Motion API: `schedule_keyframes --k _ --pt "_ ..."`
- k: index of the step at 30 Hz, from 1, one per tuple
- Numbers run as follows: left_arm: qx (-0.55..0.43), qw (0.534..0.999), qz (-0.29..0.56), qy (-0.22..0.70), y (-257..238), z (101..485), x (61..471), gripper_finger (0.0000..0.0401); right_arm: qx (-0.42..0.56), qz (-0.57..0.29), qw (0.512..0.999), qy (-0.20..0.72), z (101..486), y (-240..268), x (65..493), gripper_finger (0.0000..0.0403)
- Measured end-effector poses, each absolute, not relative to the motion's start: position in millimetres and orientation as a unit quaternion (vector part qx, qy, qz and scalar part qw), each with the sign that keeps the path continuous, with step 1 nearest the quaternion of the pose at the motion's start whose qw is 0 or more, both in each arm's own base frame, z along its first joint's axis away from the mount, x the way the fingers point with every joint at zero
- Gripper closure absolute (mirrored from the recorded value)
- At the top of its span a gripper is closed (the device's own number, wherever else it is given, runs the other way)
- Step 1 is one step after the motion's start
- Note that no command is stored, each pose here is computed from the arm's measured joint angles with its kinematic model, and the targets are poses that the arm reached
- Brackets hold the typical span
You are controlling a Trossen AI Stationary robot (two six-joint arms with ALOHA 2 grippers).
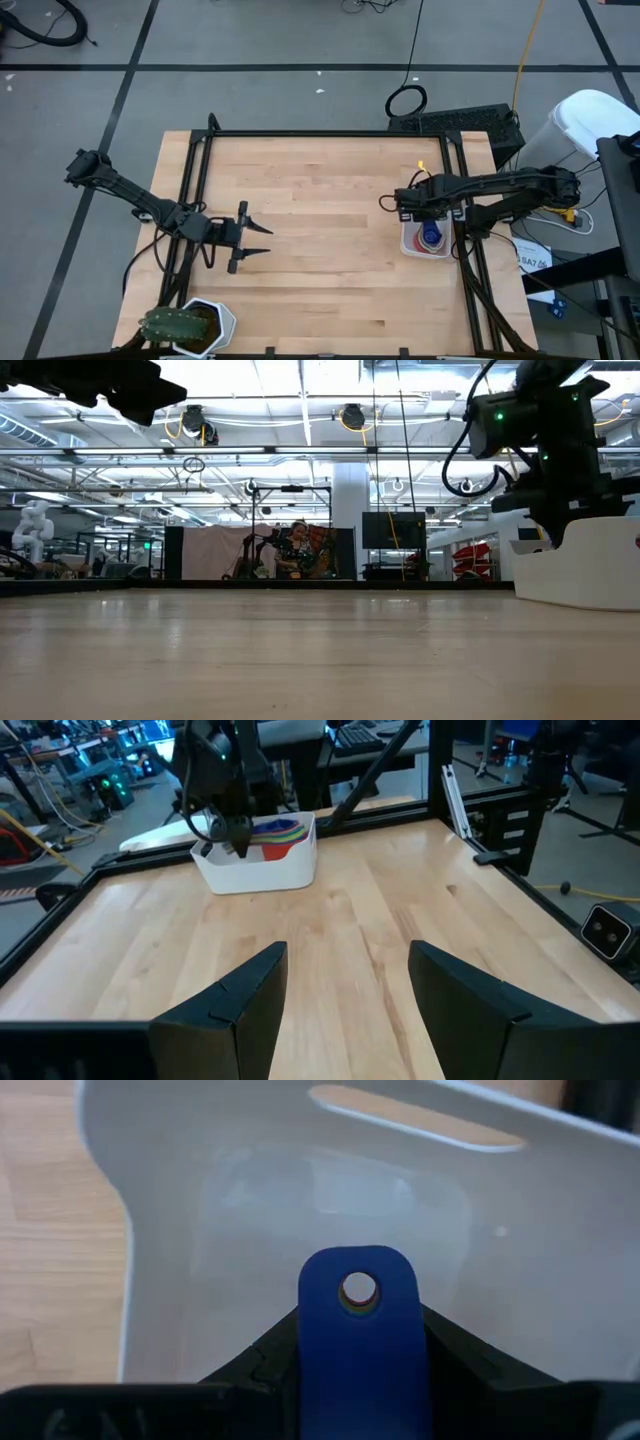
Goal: Nest measuring cups in basket
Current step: Put the nested measuring cups into the white bin
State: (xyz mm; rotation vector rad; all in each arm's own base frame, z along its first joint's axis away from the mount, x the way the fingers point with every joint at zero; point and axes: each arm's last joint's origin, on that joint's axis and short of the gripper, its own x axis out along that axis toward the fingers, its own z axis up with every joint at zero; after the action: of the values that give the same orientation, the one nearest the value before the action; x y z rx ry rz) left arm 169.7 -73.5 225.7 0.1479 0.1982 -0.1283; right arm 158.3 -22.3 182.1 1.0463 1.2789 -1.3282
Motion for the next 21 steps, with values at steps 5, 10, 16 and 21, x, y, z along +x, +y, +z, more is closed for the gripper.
schedule_keyframes --k 5,10,16,21 --pt "0.074 0.99 -0.064 0.097 -73.5 226.0 169.8 0.019 0.433 -0.543 0.493 0.525 173.8 -22.2 156.6 0.0275" --pt "0.074 0.99 -0.064 0.097 -73.5 226.1 169.8 0.019 0.435 -0.546 0.489 0.523 171.6 -23.9 155.2 0.0275" --pt "0.072 0.991 -0.064 0.093 -73.6 226.8 169.9 0.019 0.447 -0.547 0.491 0.51 171.1 -31.5 156.9 0.0275" --pt "0.073 0.991 -0.064 0.093 -73.6 226.9 169.9 0.019 0.454 -0.547 0.491 0.503 170.9 -35.5 157.4 0.0275"
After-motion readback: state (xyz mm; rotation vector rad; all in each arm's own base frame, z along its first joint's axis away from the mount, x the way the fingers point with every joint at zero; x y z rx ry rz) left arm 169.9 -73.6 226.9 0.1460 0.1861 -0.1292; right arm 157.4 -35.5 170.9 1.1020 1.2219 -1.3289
